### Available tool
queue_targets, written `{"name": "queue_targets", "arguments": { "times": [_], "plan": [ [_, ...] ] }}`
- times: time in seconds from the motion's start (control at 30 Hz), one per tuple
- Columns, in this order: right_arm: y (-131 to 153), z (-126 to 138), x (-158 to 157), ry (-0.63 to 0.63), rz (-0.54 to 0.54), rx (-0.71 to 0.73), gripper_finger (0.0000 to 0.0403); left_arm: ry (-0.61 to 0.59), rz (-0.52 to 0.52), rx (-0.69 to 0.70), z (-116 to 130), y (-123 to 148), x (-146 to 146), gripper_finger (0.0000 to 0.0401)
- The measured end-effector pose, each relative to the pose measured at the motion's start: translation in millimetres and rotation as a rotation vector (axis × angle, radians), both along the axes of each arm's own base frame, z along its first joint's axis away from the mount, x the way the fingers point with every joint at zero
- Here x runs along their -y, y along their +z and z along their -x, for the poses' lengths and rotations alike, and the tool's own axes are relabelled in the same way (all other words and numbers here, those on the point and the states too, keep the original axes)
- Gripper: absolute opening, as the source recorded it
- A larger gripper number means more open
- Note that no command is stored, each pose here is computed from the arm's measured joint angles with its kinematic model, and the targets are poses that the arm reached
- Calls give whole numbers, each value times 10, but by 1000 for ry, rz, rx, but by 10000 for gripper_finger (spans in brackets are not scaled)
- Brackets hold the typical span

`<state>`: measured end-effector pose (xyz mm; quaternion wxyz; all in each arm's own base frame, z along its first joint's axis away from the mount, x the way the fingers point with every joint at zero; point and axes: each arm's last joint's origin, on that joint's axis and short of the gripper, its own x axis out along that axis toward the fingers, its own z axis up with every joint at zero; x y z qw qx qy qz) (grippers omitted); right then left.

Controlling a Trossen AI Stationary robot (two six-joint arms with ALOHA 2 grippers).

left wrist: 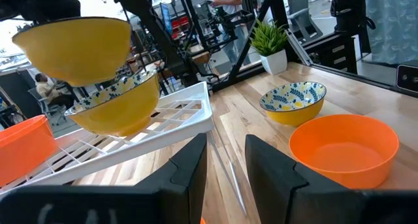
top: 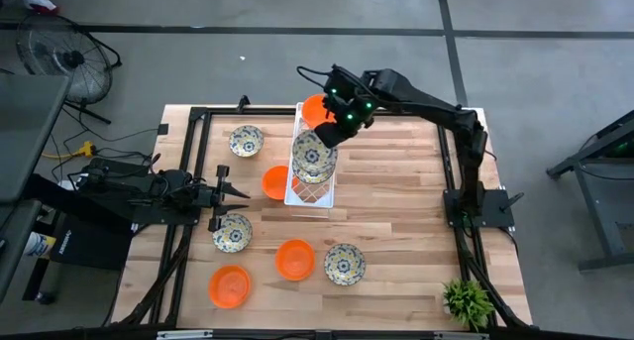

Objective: Pick & Place Mini bowls
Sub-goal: Stack the white and yellow bowl on the white and yellow bowl on the shelf

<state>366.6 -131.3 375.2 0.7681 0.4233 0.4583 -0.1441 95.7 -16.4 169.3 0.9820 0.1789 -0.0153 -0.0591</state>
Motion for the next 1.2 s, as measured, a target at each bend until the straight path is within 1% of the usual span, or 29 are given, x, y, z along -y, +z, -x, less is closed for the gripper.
{"name": "queue_targets", "arguments": {
  "times": [0.23, 0.57, 0.9, 1.2],
  "plan": [
    [-100, -80, -49, -51, -54, -49, 0, 0, 0, 0, 0, 1, 0, 101],
    [-248, -143, -39, -102, -82, -129, 0, 0, 0, 0, 0, 1, 0, 101],
    [-317, -168, -40, -107, -93, -164, 0, -3, 0, 1, 0, 1, 1, 101],
    [-352, -198, -48, -81, -89, -164, 0, -3, 0, 0, 0, 1, 1, 101]
  ]
}}
